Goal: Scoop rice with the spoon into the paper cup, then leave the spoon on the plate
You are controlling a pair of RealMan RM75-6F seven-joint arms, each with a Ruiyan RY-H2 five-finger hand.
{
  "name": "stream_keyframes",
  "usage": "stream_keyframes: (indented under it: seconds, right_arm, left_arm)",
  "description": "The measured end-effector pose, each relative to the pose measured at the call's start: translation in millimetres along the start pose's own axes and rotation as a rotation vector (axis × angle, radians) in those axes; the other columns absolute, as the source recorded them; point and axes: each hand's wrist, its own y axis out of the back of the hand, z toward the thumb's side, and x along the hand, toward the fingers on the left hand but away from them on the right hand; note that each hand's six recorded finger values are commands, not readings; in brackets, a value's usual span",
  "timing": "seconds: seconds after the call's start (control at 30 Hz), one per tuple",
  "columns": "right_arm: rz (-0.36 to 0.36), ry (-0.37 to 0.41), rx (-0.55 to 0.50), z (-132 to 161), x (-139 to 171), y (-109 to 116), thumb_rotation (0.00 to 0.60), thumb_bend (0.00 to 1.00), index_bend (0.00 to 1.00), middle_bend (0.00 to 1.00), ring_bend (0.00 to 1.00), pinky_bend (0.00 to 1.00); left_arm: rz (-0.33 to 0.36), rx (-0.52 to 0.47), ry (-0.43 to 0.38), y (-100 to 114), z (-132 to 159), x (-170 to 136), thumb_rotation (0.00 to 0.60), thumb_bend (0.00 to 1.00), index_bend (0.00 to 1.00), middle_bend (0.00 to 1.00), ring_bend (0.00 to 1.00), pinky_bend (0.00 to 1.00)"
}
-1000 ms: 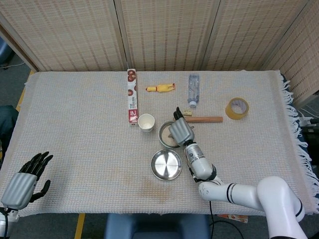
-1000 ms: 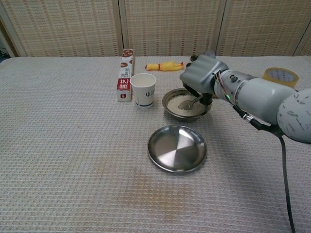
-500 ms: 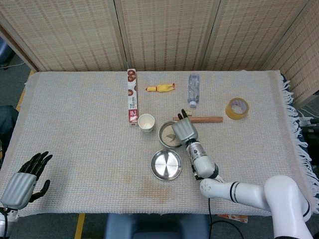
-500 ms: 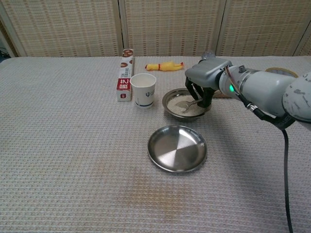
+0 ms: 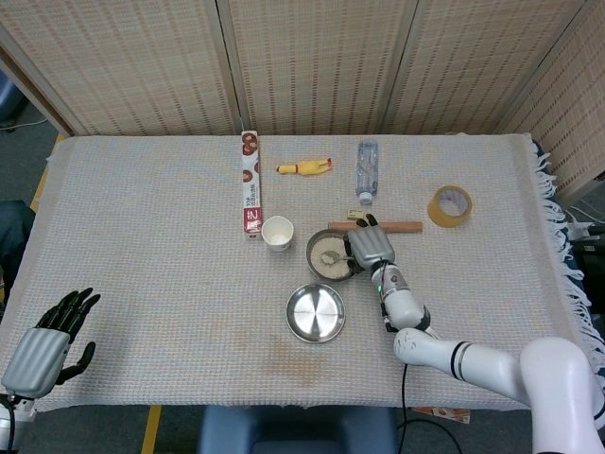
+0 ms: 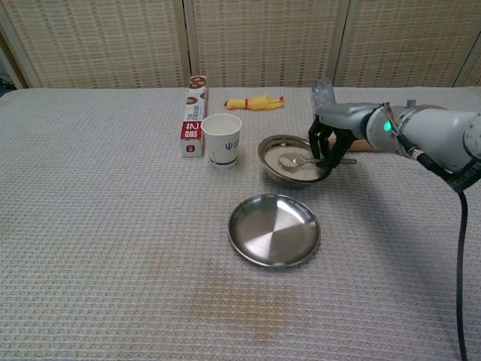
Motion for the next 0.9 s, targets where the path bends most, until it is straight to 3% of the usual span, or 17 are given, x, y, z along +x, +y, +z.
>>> stream_keyframes:
  seconds: [0.13, 0.6, 0.9]
  right_arm:
    - [-0.001, -0.020, -0.033, -12, 0, 3, 0.600, 0.33, 0.94, 0.58, 0.10, 0.03]
    - [-0.016, -0.005, -0.095, -13, 4, 17, 0.600, 0.33, 0.94, 0.58, 0.10, 0.03]
    - [-0.042, 0.020, -0.153, 2, 7, 44, 0.600, 0.33, 0.94, 0.58, 0.11, 0.03]
  left_arm:
    - [-0.003, 0.002, 0.001, -1, 1, 1, 0.600, 0.48, 0.00, 0.00, 0.00, 0.20]
    - [-0.004, 0.003, 0.006, -1, 0, 0, 0.600, 0.48, 0.00, 0.00, 0.00, 0.20]
    - [-0.008, -0.002, 0.006, -1, -1, 1, 0.600, 0.48, 0.00, 0.00, 0.00, 0.20]
